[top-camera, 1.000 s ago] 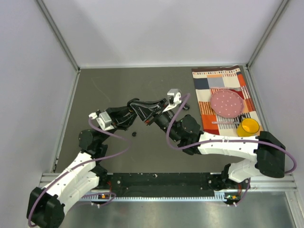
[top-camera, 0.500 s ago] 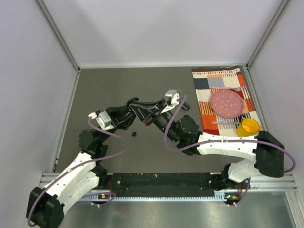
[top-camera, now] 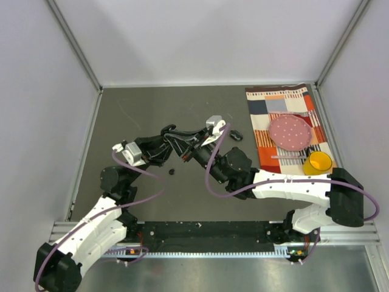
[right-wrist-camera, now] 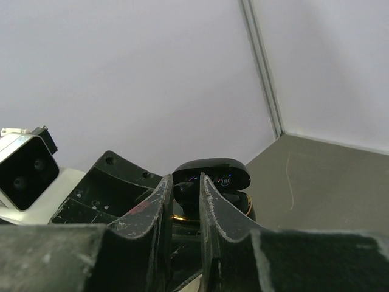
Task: Insert the wireless bluetooth earbuds into the charging case
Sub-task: Place the earbud in the charging case.
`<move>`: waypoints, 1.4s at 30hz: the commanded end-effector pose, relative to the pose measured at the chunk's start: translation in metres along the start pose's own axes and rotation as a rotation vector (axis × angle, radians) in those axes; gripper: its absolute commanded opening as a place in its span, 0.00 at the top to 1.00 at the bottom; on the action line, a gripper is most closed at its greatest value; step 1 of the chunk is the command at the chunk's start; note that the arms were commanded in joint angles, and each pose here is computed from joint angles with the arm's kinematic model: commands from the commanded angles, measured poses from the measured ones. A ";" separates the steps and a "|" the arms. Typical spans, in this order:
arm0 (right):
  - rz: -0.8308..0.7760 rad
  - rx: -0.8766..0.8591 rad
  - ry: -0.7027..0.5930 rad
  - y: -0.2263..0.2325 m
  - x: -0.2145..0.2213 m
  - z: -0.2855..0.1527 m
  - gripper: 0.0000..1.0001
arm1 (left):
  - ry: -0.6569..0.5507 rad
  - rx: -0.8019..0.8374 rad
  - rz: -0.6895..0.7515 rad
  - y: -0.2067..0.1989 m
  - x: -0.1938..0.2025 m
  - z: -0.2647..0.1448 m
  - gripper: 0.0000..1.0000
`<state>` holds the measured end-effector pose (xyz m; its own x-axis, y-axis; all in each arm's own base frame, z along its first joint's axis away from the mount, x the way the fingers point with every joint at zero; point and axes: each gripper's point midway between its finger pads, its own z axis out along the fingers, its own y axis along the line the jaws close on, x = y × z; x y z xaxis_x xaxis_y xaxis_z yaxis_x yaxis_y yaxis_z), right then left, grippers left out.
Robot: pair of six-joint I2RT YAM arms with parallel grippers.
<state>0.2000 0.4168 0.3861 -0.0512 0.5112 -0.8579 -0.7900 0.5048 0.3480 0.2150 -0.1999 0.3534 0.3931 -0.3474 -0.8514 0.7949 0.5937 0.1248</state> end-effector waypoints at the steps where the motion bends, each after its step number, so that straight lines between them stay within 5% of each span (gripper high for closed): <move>1: -0.045 0.071 0.015 -0.011 -0.005 -0.001 0.93 | -0.166 0.011 0.086 -0.003 -0.055 0.007 1.00; 9: -0.004 0.032 0.002 0.001 -0.019 0.000 0.60 | -0.153 0.020 0.080 -0.005 -0.050 0.006 1.00; 24: 0.027 -0.074 -0.198 0.022 -0.090 -0.013 0.39 | -0.130 0.018 0.071 -0.005 -0.044 0.003 1.00; 34: -0.020 0.005 -0.202 0.007 -0.104 -0.020 0.37 | -0.126 0.025 0.064 -0.007 -0.044 0.003 1.00; 42: -0.128 0.049 0.074 0.000 -0.055 -0.011 0.53 | -0.118 0.036 0.069 -0.008 -0.045 0.004 1.00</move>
<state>0.1908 0.3776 0.4330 0.0273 0.4841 -0.8746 -0.7826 0.5546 0.2826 0.2056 -0.1947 0.3666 0.4335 -0.3679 -0.8226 0.7865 0.6000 0.1462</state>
